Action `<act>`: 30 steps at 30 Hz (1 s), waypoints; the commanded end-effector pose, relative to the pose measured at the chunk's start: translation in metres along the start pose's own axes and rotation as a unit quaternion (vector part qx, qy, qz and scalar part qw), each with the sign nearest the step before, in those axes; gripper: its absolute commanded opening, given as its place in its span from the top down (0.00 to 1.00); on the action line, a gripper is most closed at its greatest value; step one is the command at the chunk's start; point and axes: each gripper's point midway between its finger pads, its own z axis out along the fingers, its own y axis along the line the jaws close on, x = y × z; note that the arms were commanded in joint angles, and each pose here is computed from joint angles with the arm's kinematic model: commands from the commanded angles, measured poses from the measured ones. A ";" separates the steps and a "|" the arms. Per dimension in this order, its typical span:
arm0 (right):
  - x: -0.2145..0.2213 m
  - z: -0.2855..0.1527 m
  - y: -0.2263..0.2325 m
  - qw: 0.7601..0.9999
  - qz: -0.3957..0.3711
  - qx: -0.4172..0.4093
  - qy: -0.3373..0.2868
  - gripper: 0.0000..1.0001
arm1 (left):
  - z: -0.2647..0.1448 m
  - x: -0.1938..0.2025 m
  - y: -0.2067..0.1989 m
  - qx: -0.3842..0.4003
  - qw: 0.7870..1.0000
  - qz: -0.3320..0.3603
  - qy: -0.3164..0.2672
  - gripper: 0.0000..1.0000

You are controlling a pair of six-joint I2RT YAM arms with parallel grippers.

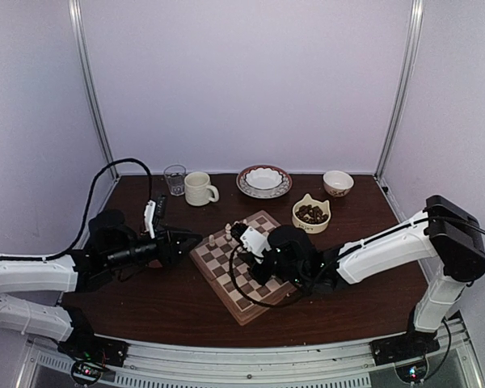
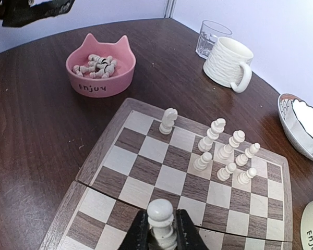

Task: Set up the chess pieces on the board
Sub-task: Pass from the right arm to the left

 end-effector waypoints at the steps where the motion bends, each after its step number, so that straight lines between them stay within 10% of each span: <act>1: -0.020 -0.008 -0.003 0.998 0.051 -0.015 -0.039 0.92 | 0.005 -0.006 0.009 -0.009 0.999 0.030 -0.032 0.41; 30: -0.031 -0.020 0.039 0.984 0.071 -0.144 -0.077 0.91 | 0.053 0.037 -0.036 0.150 0.988 0.029 0.020 0.68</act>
